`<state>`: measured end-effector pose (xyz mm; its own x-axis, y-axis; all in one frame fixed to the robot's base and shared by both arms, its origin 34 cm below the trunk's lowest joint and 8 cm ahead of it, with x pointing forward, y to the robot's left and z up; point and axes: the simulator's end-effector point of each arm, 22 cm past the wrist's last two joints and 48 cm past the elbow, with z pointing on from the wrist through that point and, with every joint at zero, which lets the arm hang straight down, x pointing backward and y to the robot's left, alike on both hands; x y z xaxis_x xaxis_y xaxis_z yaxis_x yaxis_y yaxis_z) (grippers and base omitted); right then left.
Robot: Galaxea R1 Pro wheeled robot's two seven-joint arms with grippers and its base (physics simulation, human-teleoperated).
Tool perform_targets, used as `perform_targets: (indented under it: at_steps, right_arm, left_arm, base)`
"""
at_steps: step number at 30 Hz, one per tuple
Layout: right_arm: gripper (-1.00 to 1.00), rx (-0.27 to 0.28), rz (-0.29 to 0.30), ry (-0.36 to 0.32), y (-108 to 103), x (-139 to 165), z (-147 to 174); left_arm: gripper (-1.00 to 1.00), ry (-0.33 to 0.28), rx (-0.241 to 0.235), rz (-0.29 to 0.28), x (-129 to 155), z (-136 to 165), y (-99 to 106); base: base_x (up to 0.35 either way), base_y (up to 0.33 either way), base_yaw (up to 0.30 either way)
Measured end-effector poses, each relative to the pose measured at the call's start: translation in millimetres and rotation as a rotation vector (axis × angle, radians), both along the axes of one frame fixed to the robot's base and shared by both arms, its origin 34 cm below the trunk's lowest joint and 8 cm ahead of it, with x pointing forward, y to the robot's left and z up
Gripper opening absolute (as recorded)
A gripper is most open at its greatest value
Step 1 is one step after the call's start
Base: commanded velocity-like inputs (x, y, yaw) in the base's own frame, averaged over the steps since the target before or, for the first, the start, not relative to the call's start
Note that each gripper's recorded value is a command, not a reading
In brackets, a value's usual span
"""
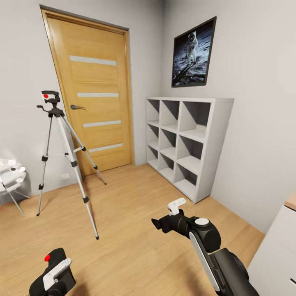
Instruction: Attach the digital camera to the camera tripod in the bedroom.
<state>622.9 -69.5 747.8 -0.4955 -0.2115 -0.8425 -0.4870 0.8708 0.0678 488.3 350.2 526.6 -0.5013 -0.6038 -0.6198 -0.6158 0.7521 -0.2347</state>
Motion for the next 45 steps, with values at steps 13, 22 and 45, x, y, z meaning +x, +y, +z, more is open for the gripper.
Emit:
perform_targets:
  at_steps: [13,22,45]
  right_arm:
    - [1.00,-0.008,-0.003,0.039,-1,1,22]
    - [1.00,-0.013,-0.006,0.048,-3,4,39]
    - [1.00,-0.022,-0.012,0.062,-7,9,73]
  left_arm:
    - [-1.00,0.011,-0.002,0.001,2,23,-1]
    - [-1.00,0.023,0.005,0.011,2,39,2]
    - [-1.00,0.062,-0.001,0.014,-3,60,-2]
  base:
    - [0.000,0.000,0.122]
    - [0.000,0.000,0.090]
    - [0.007,-0.003,0.264]
